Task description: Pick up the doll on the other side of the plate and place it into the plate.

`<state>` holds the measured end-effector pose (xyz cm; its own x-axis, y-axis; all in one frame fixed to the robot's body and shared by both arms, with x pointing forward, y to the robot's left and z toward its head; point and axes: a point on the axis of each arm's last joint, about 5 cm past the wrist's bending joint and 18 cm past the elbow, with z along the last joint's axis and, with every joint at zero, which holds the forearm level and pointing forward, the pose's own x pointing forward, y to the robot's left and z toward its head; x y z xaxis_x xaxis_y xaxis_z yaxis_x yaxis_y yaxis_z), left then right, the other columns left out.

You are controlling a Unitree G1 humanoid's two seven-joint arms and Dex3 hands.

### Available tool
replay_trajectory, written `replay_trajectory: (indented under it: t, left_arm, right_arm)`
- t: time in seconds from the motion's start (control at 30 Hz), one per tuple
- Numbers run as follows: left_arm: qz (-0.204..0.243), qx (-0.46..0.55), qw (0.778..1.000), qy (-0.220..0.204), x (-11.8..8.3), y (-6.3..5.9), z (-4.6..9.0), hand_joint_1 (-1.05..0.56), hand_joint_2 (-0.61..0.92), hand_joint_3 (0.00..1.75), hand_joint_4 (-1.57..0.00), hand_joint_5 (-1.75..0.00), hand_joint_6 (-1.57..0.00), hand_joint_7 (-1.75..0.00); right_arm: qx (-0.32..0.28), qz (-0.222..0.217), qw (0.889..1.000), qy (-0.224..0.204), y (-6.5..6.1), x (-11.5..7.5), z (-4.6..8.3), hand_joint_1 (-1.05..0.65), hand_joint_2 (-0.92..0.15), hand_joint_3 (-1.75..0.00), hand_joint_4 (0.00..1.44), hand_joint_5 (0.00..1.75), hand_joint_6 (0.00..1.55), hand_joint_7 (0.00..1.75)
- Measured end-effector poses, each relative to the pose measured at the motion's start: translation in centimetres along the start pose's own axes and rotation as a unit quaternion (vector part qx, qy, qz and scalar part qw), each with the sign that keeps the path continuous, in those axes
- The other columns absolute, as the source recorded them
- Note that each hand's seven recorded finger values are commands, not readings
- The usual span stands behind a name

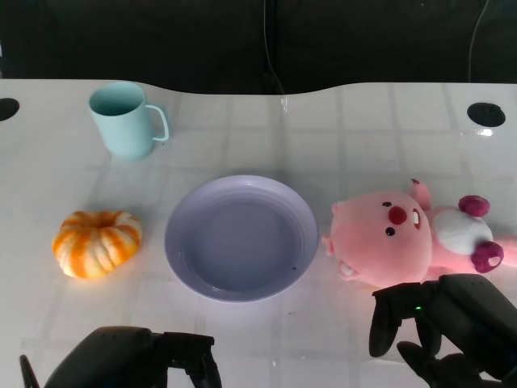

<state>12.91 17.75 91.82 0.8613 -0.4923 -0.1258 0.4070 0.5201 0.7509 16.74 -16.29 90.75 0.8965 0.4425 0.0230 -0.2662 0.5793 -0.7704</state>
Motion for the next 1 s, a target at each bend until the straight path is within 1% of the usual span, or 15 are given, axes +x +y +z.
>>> replay_trajectory:
  t: [0.17,0.4,0.6,0.8,0.83,0.9,0.93,1.0]
  left_arm:
    - [0.000,0.001,1.000,0.001,0.00,0.04,-0.04,-0.30,0.92,0.26,-0.71,-1.41,-0.75,-1.05]
    - [-0.004,0.002,1.000,0.002,0.00,-0.03,-0.31,-0.30,0.92,0.26,-0.72,-1.40,-0.75,-1.03]
    - [-0.004,0.002,1.000,0.001,-0.02,0.02,-0.47,-0.30,0.92,0.26,-0.74,-1.39,-0.76,-1.02]
    - [-0.004,-0.001,1.000,-0.002,0.02,0.01,-0.55,-0.29,0.92,0.26,-0.73,-1.44,-0.76,-1.02]
    - [-0.003,-0.003,1.000,-0.002,0.04,0.03,-0.55,-0.29,0.92,0.26,-0.73,-1.44,-0.76,-1.02]
    - [-0.002,-0.007,1.000,-0.004,0.06,0.07,-0.55,-0.28,0.92,0.26,-0.73,-1.45,-0.76,-1.02]
    - [-0.001,-0.007,1.000,-0.005,0.09,0.10,-0.54,-0.29,0.92,0.26,-0.73,-1.46,-0.76,-1.02]
    - [0.000,-0.006,1.000,-0.006,0.22,0.18,-0.57,-0.29,0.92,0.27,-0.72,-1.49,-0.76,-1.03]
  right_arm:
    - [-0.007,0.001,1.000,0.001,-0.01,0.05,0.00,0.01,-0.16,-1.38,1.00,1.55,1.03,1.03]
    - [-0.009,-0.004,1.000,-0.002,0.05,0.13,-0.09,0.00,-0.16,-1.38,1.01,1.55,1.04,1.03]
    - [-0.012,-0.003,1.000,-0.003,0.04,0.22,-0.06,-0.03,-0.17,-1.35,1.03,1.51,1.05,1.01]
    - [-0.013,-0.005,1.000,-0.006,-0.07,0.38,-0.02,-0.01,-0.19,-1.33,1.02,1.52,1.05,0.98]
    - [-0.013,-0.005,1.000,-0.006,-0.10,0.42,-0.02,0.00,-0.21,-1.31,1.01,1.53,1.04,0.97]
    - [-0.011,-0.006,1.000,-0.007,-0.13,0.45,-0.01,0.02,-0.29,-1.20,0.97,1.48,1.01,0.92]
    - [-0.008,-0.006,1.000,-0.008,-0.15,0.46,-0.01,0.01,-0.34,-1.11,0.95,1.43,1.00,0.88]
    - [-0.001,-0.008,1.000,-0.009,-0.25,0.52,0.00,0.01,-0.39,-1.01,0.93,1.38,0.98,0.83]
